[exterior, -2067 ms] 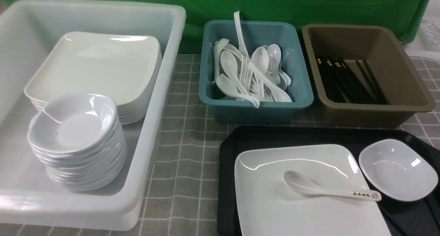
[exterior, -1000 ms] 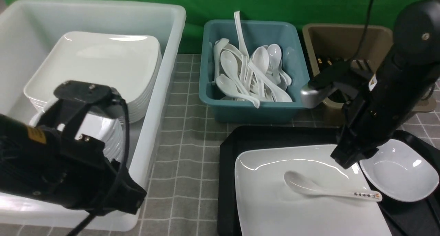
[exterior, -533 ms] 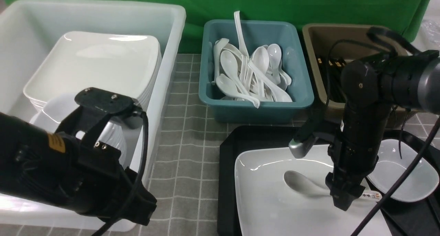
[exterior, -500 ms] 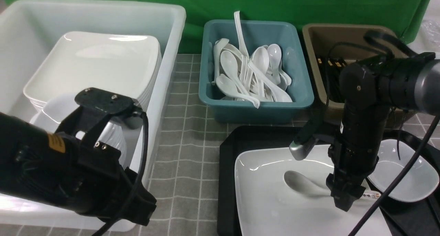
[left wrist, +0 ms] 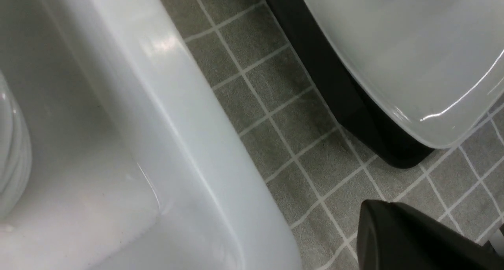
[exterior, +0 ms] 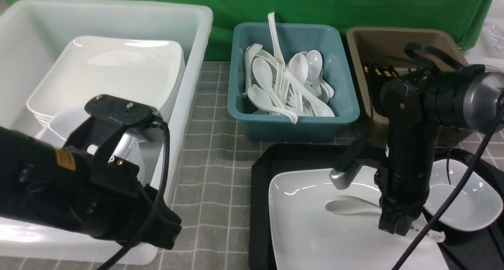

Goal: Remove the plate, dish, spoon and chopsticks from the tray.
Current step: Use the right arm to grab a soup spoon from the plate, then use the right arm to put the soup spoon into the small storage box in the middle, then use the right arm to grab a small plate from the dinner plate

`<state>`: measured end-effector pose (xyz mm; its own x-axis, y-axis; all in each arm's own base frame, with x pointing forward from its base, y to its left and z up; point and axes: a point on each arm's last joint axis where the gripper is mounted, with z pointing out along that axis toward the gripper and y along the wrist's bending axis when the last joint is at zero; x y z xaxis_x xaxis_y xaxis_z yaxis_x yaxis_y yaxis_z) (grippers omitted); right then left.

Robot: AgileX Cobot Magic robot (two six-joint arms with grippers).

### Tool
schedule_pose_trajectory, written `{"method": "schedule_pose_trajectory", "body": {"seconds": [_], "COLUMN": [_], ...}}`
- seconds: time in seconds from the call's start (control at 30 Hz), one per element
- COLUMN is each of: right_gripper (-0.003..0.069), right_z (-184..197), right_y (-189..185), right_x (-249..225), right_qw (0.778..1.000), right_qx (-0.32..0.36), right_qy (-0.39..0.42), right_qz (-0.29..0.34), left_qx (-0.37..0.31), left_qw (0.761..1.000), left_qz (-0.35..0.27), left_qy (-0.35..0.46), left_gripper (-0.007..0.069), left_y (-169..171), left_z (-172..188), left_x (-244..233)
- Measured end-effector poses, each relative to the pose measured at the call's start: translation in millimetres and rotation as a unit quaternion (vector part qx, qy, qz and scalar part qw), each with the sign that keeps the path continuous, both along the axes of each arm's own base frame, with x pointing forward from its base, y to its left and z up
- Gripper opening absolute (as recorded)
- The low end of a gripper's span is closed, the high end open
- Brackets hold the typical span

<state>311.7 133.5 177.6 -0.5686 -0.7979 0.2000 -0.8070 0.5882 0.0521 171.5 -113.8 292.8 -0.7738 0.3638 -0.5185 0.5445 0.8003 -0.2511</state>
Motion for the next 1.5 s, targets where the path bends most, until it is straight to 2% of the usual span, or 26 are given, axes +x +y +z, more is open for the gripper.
{"method": "schedule_pose_trajectory", "body": {"seconds": [0.07, 0.13, 0.17, 0.2, 0.3, 0.33, 0.47, 0.53, 0.57, 0.6, 0.63, 0.7, 0.83, 0.9, 1.0, 1.03, 1.07, 1.13, 1.17, 1.27, 1.33, 1.4, 1.5], "right_gripper": [0.0062, 0.0062, 0.0062, 0.0062, 0.0062, 0.0062, 0.0068, 0.0078, 0.0115, 0.0146, 0.0223, 0.0325, 0.0429, 0.0415, 0.0255, 0.0145, 0.0088, 0.0066, 0.0041, 0.003, 0.0036, 0.0057, 0.0176], "right_z": [19, 52, 75, 82, 125, 144, 161, 157, 149, 144, 133, 119, 115, 125, 153, 167, 183, 191, 203, 197, 173, 148, 101], "right_y": [9, 22, 31, 33, 46, 52, 65, 70, 74, 77, 81, 83, 82, 76, 58, 45, 30, 19, -6, -55, -90, -107, -121], "right_x": [-3, -3, 2, 3, 23, 36, 77, 92, 105, 112, 120, 126, 125, 117, 96, 85, 76, 70, 59, 40, 27, 14, -8], "right_qw": [1.0, 0.997, 0.99, 0.987, 0.956, 0.934, 0.89, 0.882, 0.877, 0.877, 0.879, 0.886, 0.895, 0.906, 0.922, 0.928, 0.926, 0.923, 0.916, 0.913, 0.914, 0.918, 0.928], "right_qx": [0.008, 0.036, 0.066, 0.075, 0.146, 0.183, 0.243, 0.252, 0.257, 0.257, 0.255, 0.248, 0.232, 0.209, 0.154, 0.128, 0.121, 0.119, 0.119, 0.098, 0.067, 0.047, 0.037], "right_qy": [-0.017, -0.073, -0.127, -0.141, -0.253, -0.301, -0.377, -0.388, -0.392, -0.391, -0.385, -0.373, -0.355, -0.338, -0.323, -0.314, -0.319, -0.321, -0.326, -0.301, -0.263, -0.221, -0.149], "right_qz": [0.002, 0.003, -0.003, -0.007, -0.038, -0.052, -0.08, -0.094, -0.106, -0.111, -0.117, -0.121, -0.14, -0.148, -0.146, -0.152, -0.164, -0.175, -0.202, -0.257, -0.301, -0.326, -0.34], "left_qx": [-0.006, -0.018, -0.027, -0.03, -0.047, -0.054, -0.062, -0.063, -0.063, -0.063, -0.063, -0.061, -0.058, -0.054, -0.049, -0.048, -0.048, -0.047, -0.045, -0.041, -0.037, -0.036, -0.036], "left_qw": [1.0, 0.999, 0.998, 0.998, 0.995, 0.994, 0.992, 0.992, 0.992, 0.992, 0.992, 0.993, 0.994, 0.994, 0.995, 0.995, 0.995, 0.995, 0.995, 0.996, 0.996, 0.996, 0.996], "left_qz": [0.008, 0.027, 0.041, 0.044, 0.068, 0.077, 0.089, 0.09, 0.091, 0.091, 0.094, 0.093, 0.092, 0.089, 0.086, 0.085, 0.085, 0.085, 0.084, 0.081, 0.079, 0.078, 0.077], "left_qy": [-0.008, -0.021, -0.031, -0.034, -0.053, -0.059, -0.062, -0.061, -0.059, -0.055, -0.049, -0.041, -0.033, -0.025, -0.017, -0.016, -0.016, -0.016, -0.016, -0.009, -0.003, -0.003, -0.009], "left_gripper": [0.0006, 0.0006, 0.0006, 0.0006, 0.0006, 0.0006, 0.0006, 0.0006, 0.0006, 0.0006, 0.0006, 0.0006, 0.0006, 0.0006, 0.0006, 0.0006, 0.0006, 0.0006, 0.0006, 0.0006, 0.0006, 0.0006, 0.0006], "left_y": [0, -1, -1, -1, -2, -2, -2, -2, -2, -2, -2, -2, -2, -1, -1, -1, -1, -1, -1, -1, 0, 0, 0], "left_z": [1, 3, 4, 5, 8, 9, 10, 10, 10, 10, 9, 8, 7, 6, 5, 5, 5, 5, 5, 4, 3, 3, 3], "left_x": [2, 5, 8, 9, 14, 15, 17, 17, 17, 16, 15, 14, 13, 12, 10, 10, 10, 10, 10, 9, 8, 8, 8]}}
